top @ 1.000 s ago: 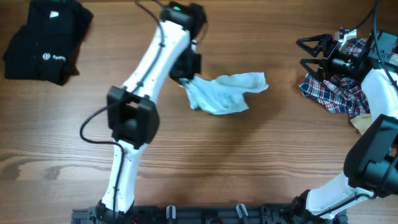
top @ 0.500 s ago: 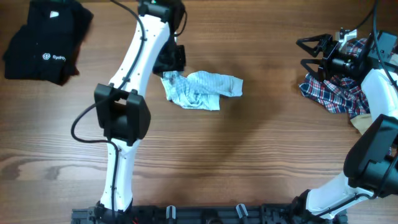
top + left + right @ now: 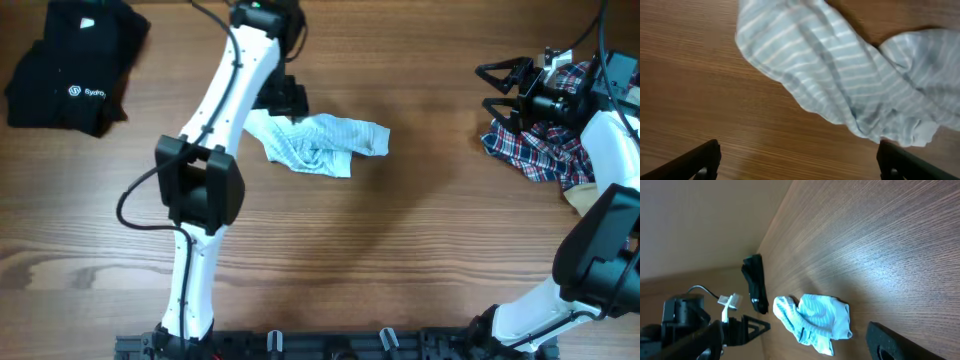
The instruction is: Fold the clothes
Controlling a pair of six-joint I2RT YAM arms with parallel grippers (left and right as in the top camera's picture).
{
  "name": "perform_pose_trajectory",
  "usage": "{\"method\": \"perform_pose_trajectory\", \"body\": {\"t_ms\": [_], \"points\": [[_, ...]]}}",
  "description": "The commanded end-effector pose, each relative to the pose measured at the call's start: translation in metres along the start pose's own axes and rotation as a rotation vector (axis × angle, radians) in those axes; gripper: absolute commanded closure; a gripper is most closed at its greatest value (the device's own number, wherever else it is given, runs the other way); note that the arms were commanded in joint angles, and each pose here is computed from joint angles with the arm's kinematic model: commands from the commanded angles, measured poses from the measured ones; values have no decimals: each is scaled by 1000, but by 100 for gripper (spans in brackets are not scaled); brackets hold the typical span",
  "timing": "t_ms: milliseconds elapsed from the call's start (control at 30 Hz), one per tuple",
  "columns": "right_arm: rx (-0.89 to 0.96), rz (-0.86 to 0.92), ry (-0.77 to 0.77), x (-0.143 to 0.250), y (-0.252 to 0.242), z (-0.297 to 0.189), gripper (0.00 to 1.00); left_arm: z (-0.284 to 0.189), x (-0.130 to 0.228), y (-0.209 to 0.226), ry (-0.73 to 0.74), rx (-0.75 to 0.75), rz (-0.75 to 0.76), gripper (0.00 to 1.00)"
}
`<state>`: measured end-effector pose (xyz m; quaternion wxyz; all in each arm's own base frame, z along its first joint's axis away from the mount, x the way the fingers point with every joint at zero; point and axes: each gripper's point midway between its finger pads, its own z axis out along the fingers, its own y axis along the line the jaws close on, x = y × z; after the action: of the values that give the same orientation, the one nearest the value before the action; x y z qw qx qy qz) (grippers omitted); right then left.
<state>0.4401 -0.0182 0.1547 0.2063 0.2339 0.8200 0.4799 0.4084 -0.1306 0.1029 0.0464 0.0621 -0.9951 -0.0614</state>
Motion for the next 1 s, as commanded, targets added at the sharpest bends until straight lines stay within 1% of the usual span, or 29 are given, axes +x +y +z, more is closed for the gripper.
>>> {"method": "perform_pose_trajectory", "body": {"t_ms": [0,67,167,267,300,367,400,467,500,600,633,733,800,933,967], "points": [[0,-47,-14,0,9,-4,8,-16,-6,17,-32,26,-42,3],[1,-42,-12,0,9,-4,8,-14,-11,28,-19,45,-78,7],[1,-40,-12,0,8,-4,8,-13,-12,31,17,123,-105,13],[1,-32,-12,0,8,-4,8,-15,-8,18,61,238,-45,17],[1,-29,-12,0,9,-4,8,-16,-7,15,65,251,-37,17],[1,-31,-11,1,8,-4,9,-13,-3,12,72,241,-9,18],[7,-44,-10,1,8,-4,9,-9,-2,15,74,212,-4,18],[90,-77,-14,5,-4,-1,12,2,-5,30,63,112,-5,18],[136,-95,-9,8,-10,0,13,6,-6,34,64,101,-13,18],[235,-192,41,25,-16,10,14,12,-11,41,70,115,-39,27],[309,-230,66,35,-22,15,14,13,-12,44,69,116,-47,28],[542,-310,129,59,-40,25,14,13,-14,48,72,126,-60,32],[627,-369,178,78,-41,38,14,15,-17,47,60,133,-58,32],[639,-501,280,122,-21,74,14,26,-30,43,21,147,-61,32],[671,-519,284,129,-20,78,14,29,-33,42,10,151,-64,32]]}}
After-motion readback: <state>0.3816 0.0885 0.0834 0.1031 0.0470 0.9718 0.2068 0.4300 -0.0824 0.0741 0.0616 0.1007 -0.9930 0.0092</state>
